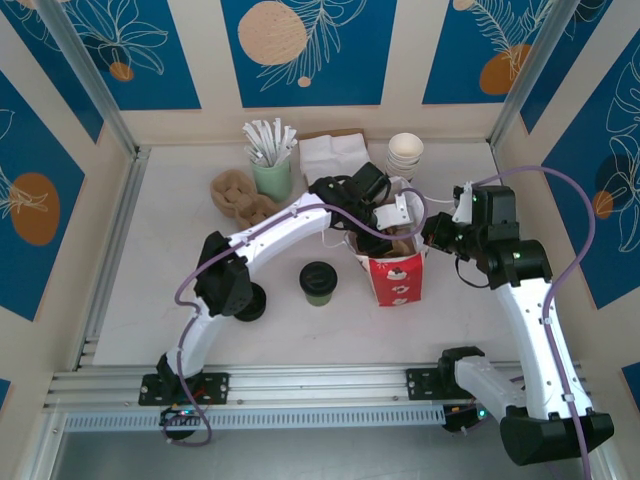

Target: Pack the takeout coffee

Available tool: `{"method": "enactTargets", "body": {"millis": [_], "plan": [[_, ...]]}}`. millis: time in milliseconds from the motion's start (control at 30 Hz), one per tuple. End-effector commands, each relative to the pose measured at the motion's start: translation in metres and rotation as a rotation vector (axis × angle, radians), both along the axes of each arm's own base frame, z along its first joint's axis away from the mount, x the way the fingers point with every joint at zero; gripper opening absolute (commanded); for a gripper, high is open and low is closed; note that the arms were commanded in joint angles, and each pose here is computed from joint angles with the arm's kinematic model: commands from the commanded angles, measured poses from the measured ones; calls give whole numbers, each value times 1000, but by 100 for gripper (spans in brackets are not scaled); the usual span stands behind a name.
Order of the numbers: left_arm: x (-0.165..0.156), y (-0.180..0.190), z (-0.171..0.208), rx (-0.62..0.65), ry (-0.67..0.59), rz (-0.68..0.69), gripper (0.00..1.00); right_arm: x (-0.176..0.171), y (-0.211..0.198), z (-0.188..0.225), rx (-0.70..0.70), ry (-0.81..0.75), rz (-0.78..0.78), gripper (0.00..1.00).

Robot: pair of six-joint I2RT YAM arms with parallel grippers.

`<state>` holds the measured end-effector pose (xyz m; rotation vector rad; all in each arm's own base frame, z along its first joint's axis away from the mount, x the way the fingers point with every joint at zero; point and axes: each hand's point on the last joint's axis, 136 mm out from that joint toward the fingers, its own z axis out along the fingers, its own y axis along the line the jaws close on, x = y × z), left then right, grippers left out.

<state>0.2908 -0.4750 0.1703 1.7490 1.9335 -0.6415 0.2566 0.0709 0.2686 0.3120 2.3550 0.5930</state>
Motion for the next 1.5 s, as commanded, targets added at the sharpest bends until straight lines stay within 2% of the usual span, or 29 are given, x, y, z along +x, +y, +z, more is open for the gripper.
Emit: {"method": "enactTargets", "body": {"millis": [0, 467, 1467], "plan": [[-17, -11, -16, 6, 53, -53, 34, -10, -12, -14, -59, 45, -33, 0], [-26, -30, -33, 25, 63, -90, 37, -8, -16, -12, -72, 36, -30, 0], [-20, -24, -70, 115, 67, -68, 40, -12, -20, 1, -85, 10, -29, 0]]}}
